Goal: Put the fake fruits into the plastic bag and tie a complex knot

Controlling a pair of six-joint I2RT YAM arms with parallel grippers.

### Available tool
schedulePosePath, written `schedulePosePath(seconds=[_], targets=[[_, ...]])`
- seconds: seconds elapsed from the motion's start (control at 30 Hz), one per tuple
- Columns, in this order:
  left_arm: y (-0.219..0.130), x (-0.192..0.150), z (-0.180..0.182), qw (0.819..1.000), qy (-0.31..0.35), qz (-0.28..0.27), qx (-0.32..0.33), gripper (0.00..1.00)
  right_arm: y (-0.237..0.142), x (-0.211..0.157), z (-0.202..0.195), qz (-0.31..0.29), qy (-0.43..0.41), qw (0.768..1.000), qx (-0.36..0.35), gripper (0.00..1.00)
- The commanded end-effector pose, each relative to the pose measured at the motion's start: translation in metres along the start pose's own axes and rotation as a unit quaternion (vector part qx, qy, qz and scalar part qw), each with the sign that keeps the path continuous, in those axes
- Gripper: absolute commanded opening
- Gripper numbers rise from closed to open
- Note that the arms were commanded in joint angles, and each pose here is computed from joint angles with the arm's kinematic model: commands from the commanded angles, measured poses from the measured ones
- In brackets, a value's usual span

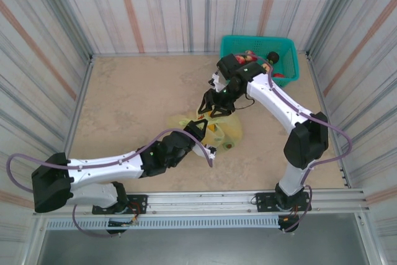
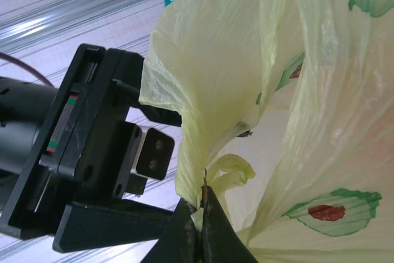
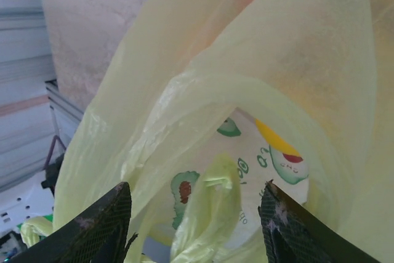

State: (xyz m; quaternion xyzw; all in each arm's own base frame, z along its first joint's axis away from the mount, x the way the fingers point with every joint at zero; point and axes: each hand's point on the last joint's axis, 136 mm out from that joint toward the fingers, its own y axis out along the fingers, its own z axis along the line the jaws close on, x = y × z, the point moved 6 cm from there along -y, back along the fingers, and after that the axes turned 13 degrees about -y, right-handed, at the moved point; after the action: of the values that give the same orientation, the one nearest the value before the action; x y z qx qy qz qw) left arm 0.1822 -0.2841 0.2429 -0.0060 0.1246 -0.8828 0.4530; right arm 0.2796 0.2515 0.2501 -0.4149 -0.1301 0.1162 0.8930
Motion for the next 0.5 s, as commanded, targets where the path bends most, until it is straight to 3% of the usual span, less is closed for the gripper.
schedulePosePath(seconds=[0.0, 0.13, 0.27, 0.47], targets=[[-0.004, 0.0, 0.004, 1.0, 0.013, -0.007, -0.001, 0.0, 0.001, -0.007, 0.013, 0.017, 0.013, 0.997, 0.077, 0.59], [-0.002, 0.0, 0.0, 1.0, 0.018, -0.012, -0.011, 0.0, 0.004, -0.008, 0.025, 0.023, 0.02, 0.99, 0.141, 0.57], [-0.002, 0.0, -0.006, 0.999, 0.022, -0.012, -0.02, 0.0, -0.004, -0.007, 0.032, 0.017, 0.026, 0.984, 0.178, 0.46], [-0.002, -0.002, -0.008, 0.999, 0.019, -0.009, -0.028, 0.0, -0.021, -0.006, 0.03, -0.009, 0.03, 0.984, 0.176, 0.26]])
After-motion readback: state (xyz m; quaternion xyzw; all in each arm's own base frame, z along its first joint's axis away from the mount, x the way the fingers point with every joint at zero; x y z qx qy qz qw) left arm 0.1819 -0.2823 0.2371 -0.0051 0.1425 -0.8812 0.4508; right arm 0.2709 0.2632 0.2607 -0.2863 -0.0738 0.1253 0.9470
